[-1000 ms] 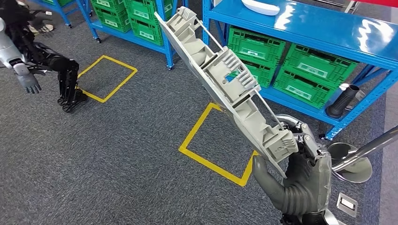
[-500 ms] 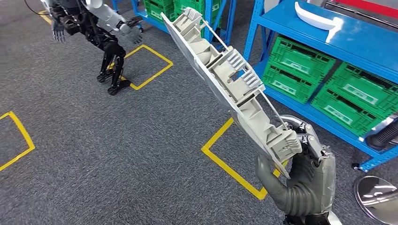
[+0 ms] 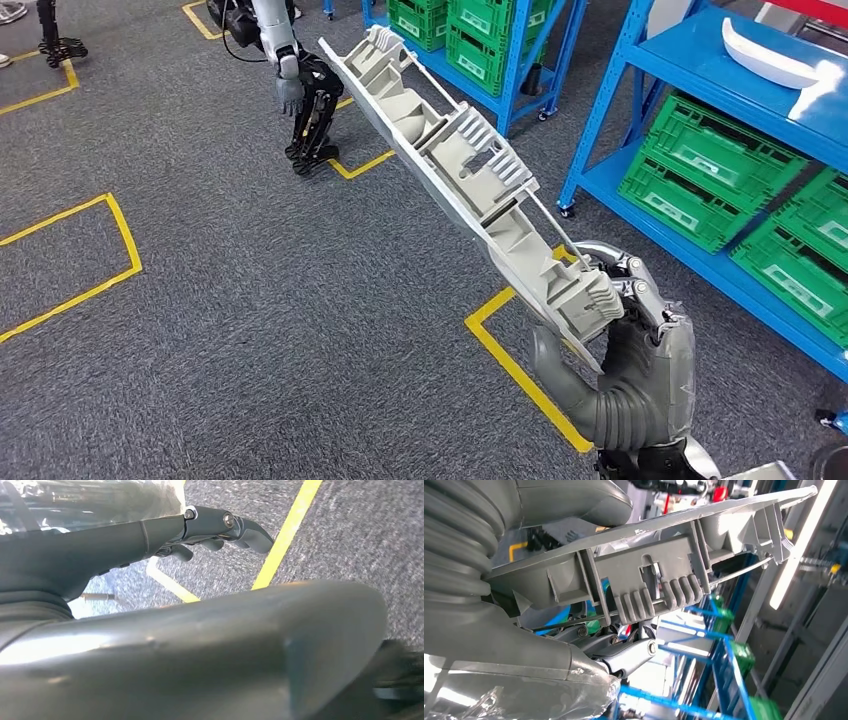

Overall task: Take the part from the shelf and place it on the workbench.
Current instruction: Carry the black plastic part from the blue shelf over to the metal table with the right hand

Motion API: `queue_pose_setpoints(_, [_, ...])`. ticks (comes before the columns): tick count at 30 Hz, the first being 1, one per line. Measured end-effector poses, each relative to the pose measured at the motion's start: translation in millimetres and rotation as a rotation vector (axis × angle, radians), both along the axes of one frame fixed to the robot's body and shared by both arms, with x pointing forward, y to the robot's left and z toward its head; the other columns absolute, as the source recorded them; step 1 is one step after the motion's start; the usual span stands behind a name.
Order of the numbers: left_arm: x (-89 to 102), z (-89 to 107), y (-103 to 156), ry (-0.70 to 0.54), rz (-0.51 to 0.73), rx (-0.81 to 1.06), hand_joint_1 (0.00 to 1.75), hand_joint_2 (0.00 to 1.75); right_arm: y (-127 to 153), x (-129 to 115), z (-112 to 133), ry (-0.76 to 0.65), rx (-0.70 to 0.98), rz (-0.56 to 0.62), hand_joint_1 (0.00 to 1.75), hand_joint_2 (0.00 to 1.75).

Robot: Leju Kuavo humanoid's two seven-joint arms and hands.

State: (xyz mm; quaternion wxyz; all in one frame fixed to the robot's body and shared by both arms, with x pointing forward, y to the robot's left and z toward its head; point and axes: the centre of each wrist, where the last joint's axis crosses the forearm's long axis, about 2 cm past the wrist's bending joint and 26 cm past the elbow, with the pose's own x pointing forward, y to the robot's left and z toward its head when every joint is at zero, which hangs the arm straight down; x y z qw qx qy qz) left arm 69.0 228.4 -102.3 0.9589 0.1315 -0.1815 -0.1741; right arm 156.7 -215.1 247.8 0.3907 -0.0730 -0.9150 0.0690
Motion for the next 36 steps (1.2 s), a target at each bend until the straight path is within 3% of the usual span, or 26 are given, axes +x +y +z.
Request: queue_pose_setpoints(36, [-1.5,-0.7,4.6,0.002,0.023,0.012,0.0,1.75,-1.4,0.0,-0.3,0.002,-0.022,-0.008,1.75,1.75])
